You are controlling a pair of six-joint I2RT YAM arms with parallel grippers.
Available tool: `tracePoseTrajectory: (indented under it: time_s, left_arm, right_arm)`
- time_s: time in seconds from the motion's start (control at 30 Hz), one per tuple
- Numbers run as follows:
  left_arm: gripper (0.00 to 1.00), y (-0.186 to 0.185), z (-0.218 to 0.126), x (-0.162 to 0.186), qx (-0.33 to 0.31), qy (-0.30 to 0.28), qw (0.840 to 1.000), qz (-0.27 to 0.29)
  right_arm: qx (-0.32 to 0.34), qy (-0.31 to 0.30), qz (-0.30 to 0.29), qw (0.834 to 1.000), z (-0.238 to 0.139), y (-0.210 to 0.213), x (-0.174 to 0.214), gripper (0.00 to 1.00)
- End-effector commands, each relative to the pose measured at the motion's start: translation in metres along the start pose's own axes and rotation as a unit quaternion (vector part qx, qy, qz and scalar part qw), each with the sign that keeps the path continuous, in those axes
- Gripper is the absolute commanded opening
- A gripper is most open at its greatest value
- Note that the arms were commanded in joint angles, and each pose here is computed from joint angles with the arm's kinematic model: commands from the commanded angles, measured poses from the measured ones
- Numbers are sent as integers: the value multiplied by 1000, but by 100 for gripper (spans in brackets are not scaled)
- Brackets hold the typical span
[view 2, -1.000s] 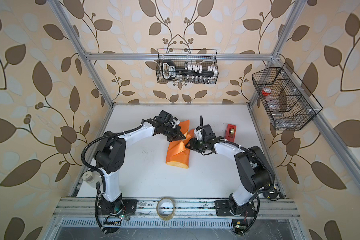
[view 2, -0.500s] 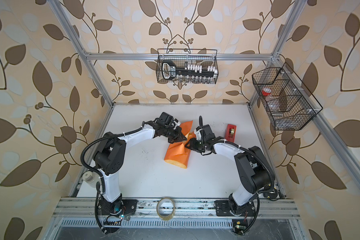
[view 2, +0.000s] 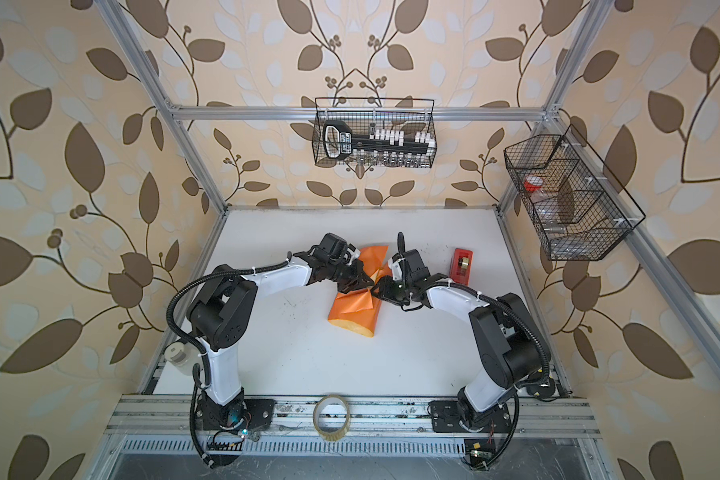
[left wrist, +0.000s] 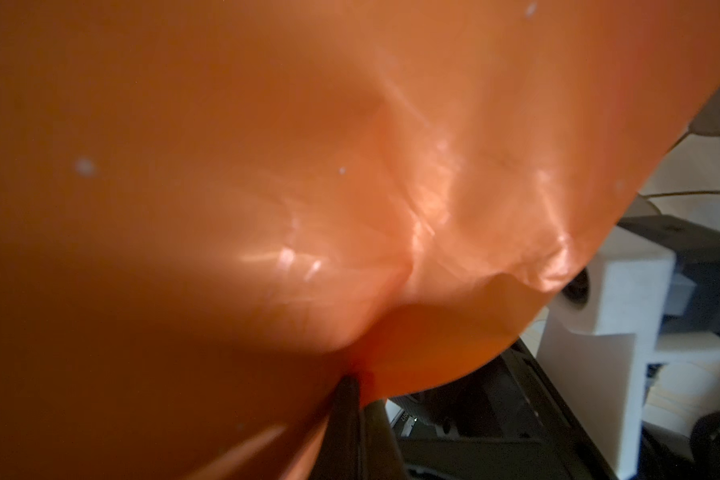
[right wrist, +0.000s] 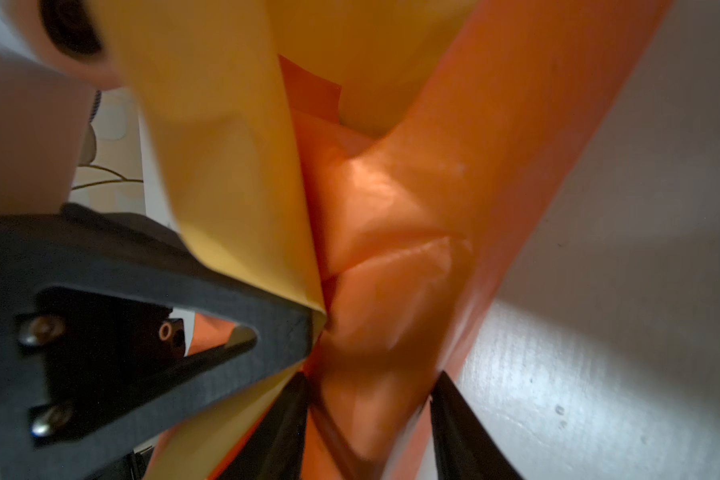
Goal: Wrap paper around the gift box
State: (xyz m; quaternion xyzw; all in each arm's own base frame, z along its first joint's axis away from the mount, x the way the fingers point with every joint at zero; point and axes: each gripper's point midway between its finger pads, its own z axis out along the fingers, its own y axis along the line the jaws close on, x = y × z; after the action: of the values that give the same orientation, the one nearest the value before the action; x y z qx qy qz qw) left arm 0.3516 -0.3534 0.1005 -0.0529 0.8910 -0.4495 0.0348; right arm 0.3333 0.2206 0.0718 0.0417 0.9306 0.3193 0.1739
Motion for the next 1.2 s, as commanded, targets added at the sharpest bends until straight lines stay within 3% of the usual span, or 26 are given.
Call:
tracePoseTrajectory:
  time_s: [0.0, 0.3, 0.53, 0.8, 1.17]
  left_arm:
    - [8, 10, 23, 40, -1, 70, 997, -19]
    - [23, 19, 25, 39, -7, 71, 996, -43]
    - [27, 21, 21, 38, -10, 68, 997, -39]
    - [29, 19, 16, 37, -11, 64, 998, -19]
    - [32, 14, 13, 37, -9, 63, 998, -8]
  right_arm:
    - [42, 34, 5, 999, 3, -20, 29, 48]
    - [35, 4, 5, 999, -36, -15, 16, 50]
    - [25, -35, 18, 999, -72, -14, 5, 50]
    - [-4, -45, 65, 997, -59, -9, -2, 57]
    - [1, -23, 55, 998, -33, -6, 4, 61]
